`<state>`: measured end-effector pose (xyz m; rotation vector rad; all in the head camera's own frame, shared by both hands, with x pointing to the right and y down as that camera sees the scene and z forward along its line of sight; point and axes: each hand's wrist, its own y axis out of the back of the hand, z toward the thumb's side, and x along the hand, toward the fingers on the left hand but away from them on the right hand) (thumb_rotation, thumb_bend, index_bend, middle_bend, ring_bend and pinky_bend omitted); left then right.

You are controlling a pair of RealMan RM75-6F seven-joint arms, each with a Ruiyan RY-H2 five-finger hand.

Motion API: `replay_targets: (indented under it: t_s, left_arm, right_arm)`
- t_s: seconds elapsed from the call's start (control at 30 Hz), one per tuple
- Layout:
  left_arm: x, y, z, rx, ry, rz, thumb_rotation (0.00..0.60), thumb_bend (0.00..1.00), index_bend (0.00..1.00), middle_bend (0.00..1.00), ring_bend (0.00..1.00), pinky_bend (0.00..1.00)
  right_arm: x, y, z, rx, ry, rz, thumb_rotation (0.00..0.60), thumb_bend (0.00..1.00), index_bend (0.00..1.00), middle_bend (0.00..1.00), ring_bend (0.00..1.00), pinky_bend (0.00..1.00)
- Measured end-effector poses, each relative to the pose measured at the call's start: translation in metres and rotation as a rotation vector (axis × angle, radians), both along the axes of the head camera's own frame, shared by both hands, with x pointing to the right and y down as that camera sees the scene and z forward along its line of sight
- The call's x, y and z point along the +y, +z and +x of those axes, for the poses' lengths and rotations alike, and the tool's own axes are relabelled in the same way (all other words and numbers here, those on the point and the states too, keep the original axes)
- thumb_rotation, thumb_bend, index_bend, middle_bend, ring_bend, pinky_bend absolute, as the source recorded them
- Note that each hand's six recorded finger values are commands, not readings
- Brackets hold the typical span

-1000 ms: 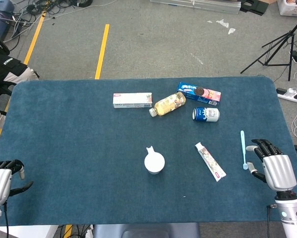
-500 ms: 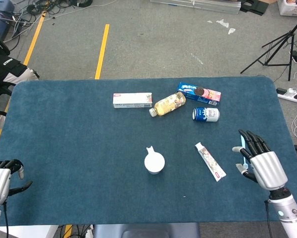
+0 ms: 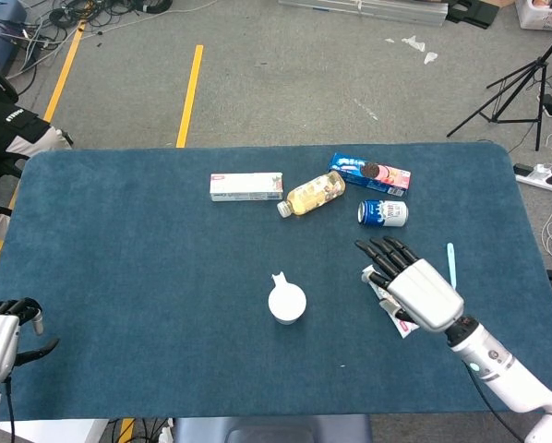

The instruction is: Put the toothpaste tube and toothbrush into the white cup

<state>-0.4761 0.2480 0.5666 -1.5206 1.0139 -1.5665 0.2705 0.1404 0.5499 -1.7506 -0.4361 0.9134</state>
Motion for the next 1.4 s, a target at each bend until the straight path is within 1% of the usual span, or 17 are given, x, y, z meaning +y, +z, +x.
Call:
replay_targets:
  t_s: [0.13,0.27,0.5,0.67,1.07,1.4]
  left_arm:
    - [0.001,-0.001,-0.002,-0.005,-0.006,-0.003,0.6,0.0,0.68,0.44,0.39,0.34]
    - [0.002,-0.002,-0.004,-0.007,-0.014,-0.002,0.6,0.0,0.68,0.44,0.39,0.34]
    - [0.002,-0.004,-0.006,-0.009,-0.023,-0.002,0.6,0.0,0.69,0.44,0.39,0.34]
    - [0.003,-0.004,-0.007,-0.011,-0.027,-0.002,0.6,0.0,0.69,0.44,0.39,0.34]
    - [0.002,-0.004,-0.009,-0.015,-0.032,-0.004,0.6,0.0,0.69,0.44,0.39,0.34]
    - [0.002,-0.007,-0.01,-0.011,-0.038,0.005,0.6,0.0,0.69,0.44,0.39,0.34]
  right_arm:
    - [0.002,0.011,-0.022,0.008,-0.062,-0.007,0.6,0.22,0.4,0.0,0.0,0.11]
    - [0.008,0.027,-0.043,0.021,-0.116,-0.025,0.6,0.22,0.4,0.0,0.0,0.1]
    - [0.013,0.053,-0.069,0.041,-0.175,-0.061,0.6,0.22,0.4,0.0,0.0,0.09]
    - [0.016,0.066,-0.08,0.056,-0.209,-0.072,0.6,0.22,0.4,0.0,0.0,0.08]
    - [0.026,0.088,-0.106,0.063,-0.283,-0.079,0.6,0.22,0.4,0.0,0.0,0.07]
    - [0.028,0.101,-0.121,0.063,-0.301,-0.097,0.6,0.22,0.4,0.0,0.0,0.07]
